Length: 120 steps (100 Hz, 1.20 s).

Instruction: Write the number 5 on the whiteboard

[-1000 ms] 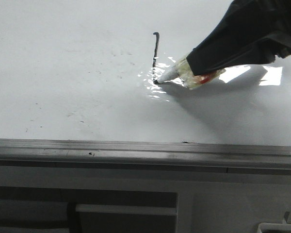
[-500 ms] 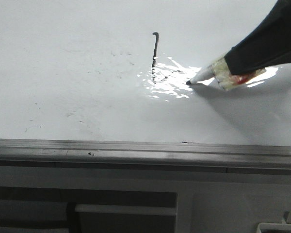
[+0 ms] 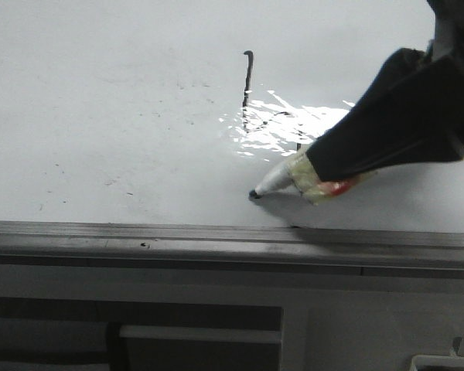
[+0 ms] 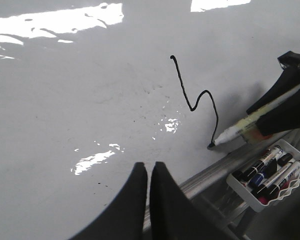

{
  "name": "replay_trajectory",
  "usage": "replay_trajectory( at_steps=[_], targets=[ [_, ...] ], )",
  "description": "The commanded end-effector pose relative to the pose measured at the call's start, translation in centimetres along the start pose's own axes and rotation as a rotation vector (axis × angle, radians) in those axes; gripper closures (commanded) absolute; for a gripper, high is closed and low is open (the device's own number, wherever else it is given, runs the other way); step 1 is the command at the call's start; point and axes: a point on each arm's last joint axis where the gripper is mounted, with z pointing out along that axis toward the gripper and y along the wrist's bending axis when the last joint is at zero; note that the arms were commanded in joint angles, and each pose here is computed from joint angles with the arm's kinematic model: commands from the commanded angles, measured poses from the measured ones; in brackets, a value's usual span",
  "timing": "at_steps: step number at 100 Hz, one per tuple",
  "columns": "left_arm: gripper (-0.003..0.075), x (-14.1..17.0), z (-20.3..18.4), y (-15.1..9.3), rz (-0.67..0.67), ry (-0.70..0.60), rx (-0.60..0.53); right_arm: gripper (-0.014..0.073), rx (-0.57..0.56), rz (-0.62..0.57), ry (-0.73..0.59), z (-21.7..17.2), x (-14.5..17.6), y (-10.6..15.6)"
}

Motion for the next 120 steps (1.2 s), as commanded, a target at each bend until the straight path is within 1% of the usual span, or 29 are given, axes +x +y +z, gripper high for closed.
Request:
replay_trajectory(
  at_steps=[1, 7, 17, 23, 29, 40, 50, 85, 109, 120],
  targets=[
    [0.0741, -1.1, -0.1, 0.1, -0.031, -0.043, -0.019, 0.0637, 0.027, -0.024, -0.117, -1.7, -2.9, -0.1],
    [0.0741, -1.1, -0.1, 0.1, -0.031, -0.043, -0.019, 0.0637, 0.047, -0.05, -0.183, -3.0, -4.3, 0.0],
    [0.0741, -1.1, -0.1, 0.1, -0.031, -0.043, -0.019, 0.0637, 0.137, -0.079, -0.285, -4.7, -6.0, -0.7],
    [0.0741, -1.1, -0.1, 0.1, -0.031, -0.043, -0.019, 0.0637, 0.189, -0.072, -0.309, -4.9, -6.3, -1.4],
    [0.0741, -1.1, -0.1, 0.1, -0.031, -0.043, -0.019, 0.0637, 0.211, -0.062, -0.299, -4.8, -6.1, -2.0],
    [0.0741, -1.1, -0.1, 0.1, -0.031, -0.043, -0.019, 0.0637, 0.191, -0.04, -0.236, -4.0, -5.5, -2.6],
    [0.0741, -1.1, -0.1, 0.1, -0.031, -0.043, -0.019, 0.0637, 0.183, -0.033, -0.214, -3.4, -5.3, -2.8],
    [0.0741, -1.1, -0.1, 0.2, -0.031, -0.044, -0.021, 0.0637, 0.175, -0.031, -0.202, -3.0, -5.3, -2.8],
    [0.0741, -1.1, -0.1, 0.2, -0.031, -0.045, -0.022, 0.0637, 0.158, -0.048, -0.231, -3.1, -6.1, -2.2],
    [0.0741, -1.1, -0.1, 0.2, -0.031, -0.045, -0.022, 0.0637, 0.168, -0.052, -0.241, -2.8, -6.3, -2.1]
  ],
)
